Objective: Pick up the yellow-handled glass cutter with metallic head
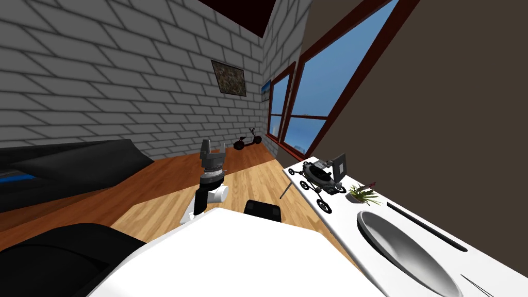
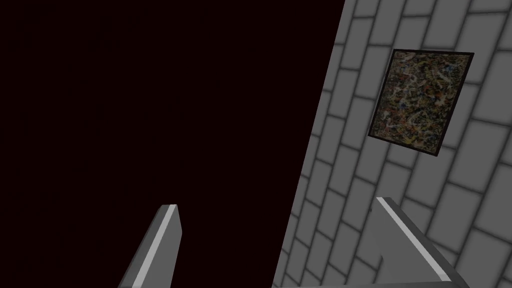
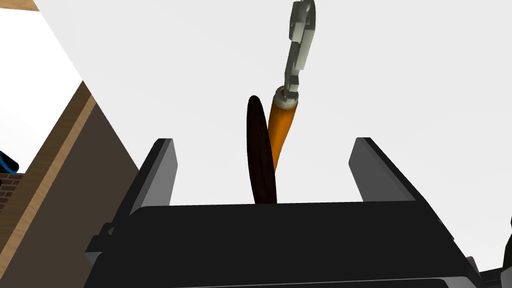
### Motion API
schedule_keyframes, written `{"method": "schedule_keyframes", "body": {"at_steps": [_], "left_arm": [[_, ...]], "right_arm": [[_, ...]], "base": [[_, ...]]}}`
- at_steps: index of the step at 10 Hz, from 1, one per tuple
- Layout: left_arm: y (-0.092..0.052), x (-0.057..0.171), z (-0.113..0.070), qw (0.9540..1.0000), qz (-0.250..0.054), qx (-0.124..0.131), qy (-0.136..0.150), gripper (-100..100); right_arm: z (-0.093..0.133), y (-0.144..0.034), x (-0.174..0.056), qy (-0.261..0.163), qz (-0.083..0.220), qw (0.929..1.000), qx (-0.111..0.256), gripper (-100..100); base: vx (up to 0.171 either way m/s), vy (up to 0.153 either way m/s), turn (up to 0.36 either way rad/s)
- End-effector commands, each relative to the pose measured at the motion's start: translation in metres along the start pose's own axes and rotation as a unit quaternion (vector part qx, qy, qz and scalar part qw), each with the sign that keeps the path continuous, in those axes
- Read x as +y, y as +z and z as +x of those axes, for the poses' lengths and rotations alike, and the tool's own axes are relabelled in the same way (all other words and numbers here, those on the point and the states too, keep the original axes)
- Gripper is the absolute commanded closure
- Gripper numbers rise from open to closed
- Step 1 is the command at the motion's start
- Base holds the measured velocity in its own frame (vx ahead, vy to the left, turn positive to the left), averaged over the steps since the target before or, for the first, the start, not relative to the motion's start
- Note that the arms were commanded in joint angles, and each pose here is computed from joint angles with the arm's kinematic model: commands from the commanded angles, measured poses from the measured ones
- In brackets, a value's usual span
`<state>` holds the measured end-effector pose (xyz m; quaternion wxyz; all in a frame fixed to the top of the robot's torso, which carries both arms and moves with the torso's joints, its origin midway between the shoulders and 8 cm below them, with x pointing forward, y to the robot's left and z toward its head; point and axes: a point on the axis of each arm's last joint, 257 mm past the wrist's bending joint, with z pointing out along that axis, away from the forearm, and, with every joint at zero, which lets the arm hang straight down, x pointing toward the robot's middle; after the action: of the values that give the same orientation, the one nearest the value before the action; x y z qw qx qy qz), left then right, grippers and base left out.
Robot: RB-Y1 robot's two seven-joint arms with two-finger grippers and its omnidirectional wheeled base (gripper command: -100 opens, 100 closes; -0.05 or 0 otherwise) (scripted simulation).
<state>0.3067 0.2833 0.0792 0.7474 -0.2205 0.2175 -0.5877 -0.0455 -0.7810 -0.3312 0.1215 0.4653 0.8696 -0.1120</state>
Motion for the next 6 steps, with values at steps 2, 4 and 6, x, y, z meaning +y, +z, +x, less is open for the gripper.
{"method": "schedule_keyframes", "body": {"at_steps": [2,4,6], "left_arm": [[0.0001,-0.0001,0.0001,1.0000,0.000,0.000,0.000,0],[0.0000,0.0000,0.0000,1.0000,0.000,0.000,0.000,0],[0.0001,0.0000,0.0000,1.0000,0.000,0.000,0.000,0]], "right_arm": [[-0.0001,0.0029,-0.0005,0.013,0.006,0.9999,0.004,-100],[-0.0020,0.0057,0.0005,0.024,0.010,0.9996,0.005,-100],[-0.0005,0.0056,-0.0010,0.045,0.014,0.9989,0.008,-100]], "base": [[-0.149,-0.007,0.282],[-0.107,-0.004,0.120],[-0.124,0.009,0.107]]}}
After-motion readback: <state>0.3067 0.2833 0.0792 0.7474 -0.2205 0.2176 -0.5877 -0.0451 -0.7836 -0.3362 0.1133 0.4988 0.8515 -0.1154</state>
